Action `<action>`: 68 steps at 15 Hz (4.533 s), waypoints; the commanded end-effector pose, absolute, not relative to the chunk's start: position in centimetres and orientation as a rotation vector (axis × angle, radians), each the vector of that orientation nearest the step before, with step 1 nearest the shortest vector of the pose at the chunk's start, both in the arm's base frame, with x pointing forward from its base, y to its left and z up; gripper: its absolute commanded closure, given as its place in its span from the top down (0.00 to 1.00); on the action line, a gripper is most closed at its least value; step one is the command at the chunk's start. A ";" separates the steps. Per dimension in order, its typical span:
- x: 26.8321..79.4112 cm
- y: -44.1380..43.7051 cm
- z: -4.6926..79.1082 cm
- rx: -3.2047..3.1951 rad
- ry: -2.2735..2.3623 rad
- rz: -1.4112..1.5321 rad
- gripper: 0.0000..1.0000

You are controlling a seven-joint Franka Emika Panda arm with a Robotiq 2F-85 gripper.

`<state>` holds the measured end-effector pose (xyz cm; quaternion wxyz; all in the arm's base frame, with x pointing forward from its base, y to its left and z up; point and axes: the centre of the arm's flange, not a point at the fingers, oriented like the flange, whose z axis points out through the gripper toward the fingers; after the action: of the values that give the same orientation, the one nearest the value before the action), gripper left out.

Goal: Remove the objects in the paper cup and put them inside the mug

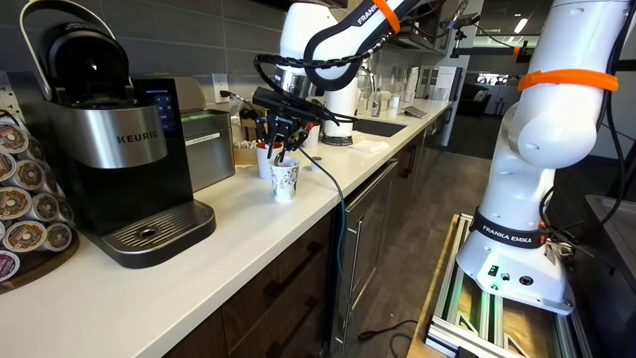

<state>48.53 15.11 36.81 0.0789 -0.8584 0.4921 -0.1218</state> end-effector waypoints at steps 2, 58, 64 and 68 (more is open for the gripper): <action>49.1 15.2 37.4 -2.547 1.496 -0.432 0.00; 61.2 4.9 43.9 -2.536 1.540 -0.125 0.97; 53.8 1.7 48.1 -2.774 1.074 -0.038 1.00; 49.7 -1.8 49.7 -2.839 0.758 0.001 1.00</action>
<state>54.19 1.51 49.10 0.0829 -0.9423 0.3240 -0.0149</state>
